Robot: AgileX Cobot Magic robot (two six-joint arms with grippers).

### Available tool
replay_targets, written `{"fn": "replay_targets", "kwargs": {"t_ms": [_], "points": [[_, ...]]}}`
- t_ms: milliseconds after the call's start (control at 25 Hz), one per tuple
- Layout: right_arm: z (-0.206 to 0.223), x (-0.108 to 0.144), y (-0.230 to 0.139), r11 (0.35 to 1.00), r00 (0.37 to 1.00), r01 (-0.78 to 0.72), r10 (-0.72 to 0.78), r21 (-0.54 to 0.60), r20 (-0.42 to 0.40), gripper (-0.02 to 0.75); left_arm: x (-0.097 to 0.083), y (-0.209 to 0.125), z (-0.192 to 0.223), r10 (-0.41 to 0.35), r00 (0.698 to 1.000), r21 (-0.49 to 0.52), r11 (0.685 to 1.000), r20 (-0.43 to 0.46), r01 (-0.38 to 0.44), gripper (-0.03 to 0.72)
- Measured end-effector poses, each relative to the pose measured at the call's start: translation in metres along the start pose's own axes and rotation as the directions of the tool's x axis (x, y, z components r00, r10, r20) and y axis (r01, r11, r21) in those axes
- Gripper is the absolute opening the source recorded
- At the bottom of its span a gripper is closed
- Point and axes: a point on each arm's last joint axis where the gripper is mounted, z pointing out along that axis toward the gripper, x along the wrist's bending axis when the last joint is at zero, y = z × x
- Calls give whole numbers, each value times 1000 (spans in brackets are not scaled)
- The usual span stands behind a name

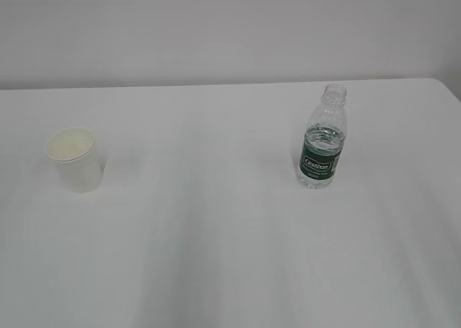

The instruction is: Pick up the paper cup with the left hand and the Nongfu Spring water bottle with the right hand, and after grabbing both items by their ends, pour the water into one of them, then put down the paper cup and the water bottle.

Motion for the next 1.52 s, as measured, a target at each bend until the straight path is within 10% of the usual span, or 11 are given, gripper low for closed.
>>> {"fn": "replay_targets", "kwargs": {"t_ms": [1520], "points": [[103,-15,-28,994,992,-52,61,-92,106,573,2,-33,90,-51,999,-32,998,-10,50,433]]}}
